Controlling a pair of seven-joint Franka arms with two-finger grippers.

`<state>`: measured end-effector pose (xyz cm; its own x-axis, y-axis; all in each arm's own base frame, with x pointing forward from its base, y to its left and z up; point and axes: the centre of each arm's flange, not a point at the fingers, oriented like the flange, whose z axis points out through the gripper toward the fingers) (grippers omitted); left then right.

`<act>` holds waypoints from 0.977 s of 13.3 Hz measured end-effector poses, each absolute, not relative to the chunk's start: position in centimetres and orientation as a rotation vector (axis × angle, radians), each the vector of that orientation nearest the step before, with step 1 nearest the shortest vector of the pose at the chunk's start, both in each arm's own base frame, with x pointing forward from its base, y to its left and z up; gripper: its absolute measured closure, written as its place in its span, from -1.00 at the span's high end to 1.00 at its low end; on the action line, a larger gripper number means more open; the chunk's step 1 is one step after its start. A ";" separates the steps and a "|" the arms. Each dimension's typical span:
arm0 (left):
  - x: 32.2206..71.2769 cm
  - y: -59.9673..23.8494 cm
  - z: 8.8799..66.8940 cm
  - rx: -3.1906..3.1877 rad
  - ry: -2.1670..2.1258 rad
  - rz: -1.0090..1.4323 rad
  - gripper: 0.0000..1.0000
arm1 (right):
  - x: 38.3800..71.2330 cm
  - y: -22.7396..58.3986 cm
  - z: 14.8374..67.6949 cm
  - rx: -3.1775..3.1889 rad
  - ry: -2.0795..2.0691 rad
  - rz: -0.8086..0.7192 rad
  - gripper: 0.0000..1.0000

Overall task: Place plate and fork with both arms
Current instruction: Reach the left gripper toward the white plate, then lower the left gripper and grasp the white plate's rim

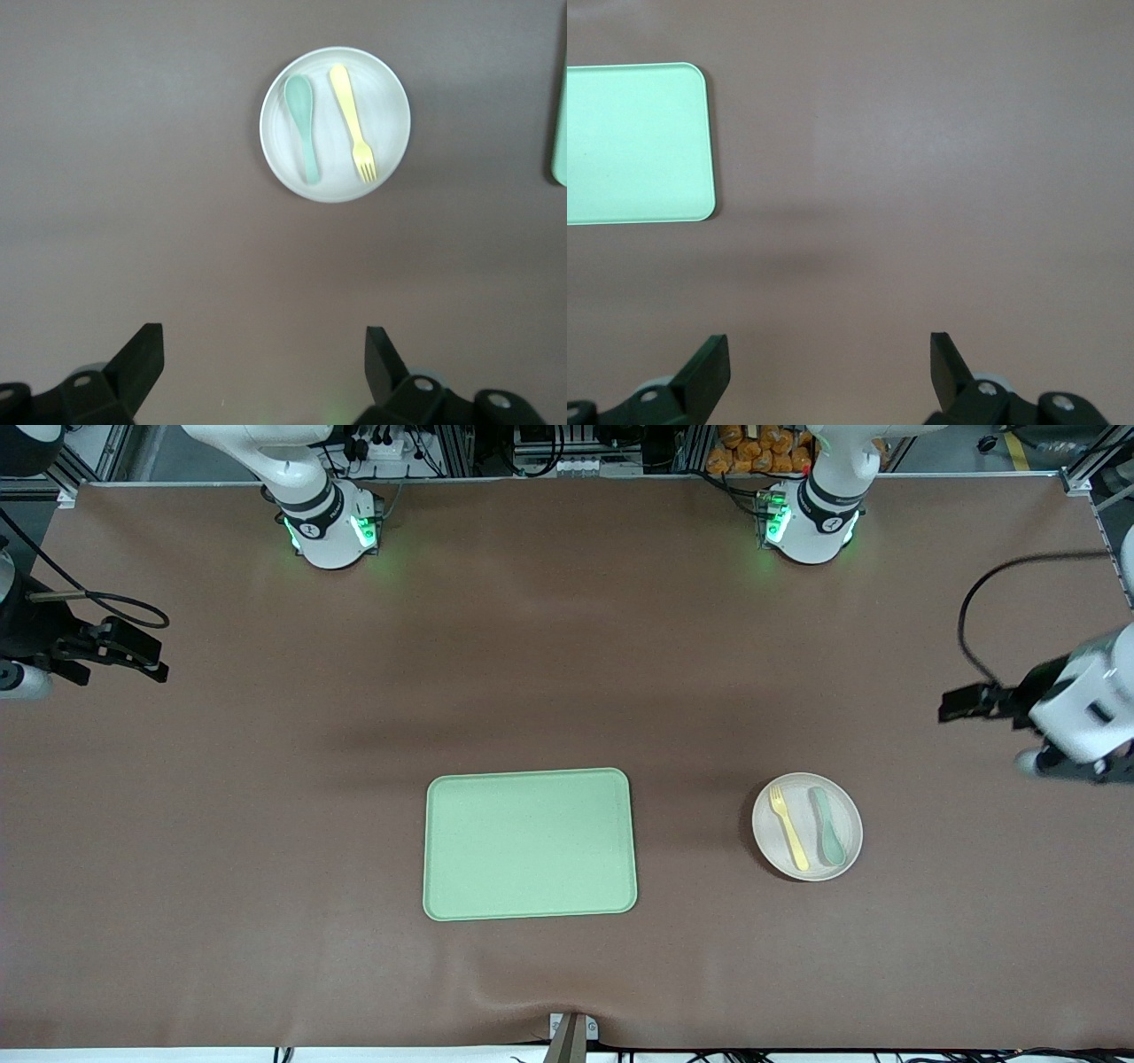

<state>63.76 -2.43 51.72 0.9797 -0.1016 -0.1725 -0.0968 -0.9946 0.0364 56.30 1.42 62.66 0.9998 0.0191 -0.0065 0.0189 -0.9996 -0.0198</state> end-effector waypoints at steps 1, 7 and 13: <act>65.0 -2.6 49.3 3.095 -0.157 -0.271 1.00 | 56.3 1.4 62.6 -3.122 -0.030 0.011 1.00; 68.4 -1.3 34.2 3.088 -0.114 -0.205 1.00 | 56.3 1.4 62.7 -3.122 -0.029 0.010 1.00; 67.0 0.5 23.1 3.090 -0.026 -0.098 1.00 | 56.3 1.4 62.7 -3.110 -0.031 0.005 1.00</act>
<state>67.01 0.46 23.11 0.9979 -0.0184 -0.0626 -0.0153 -0.9986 0.0504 56.34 1.41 62.69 0.9998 0.0199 -0.0031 0.0197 -0.9993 -0.0317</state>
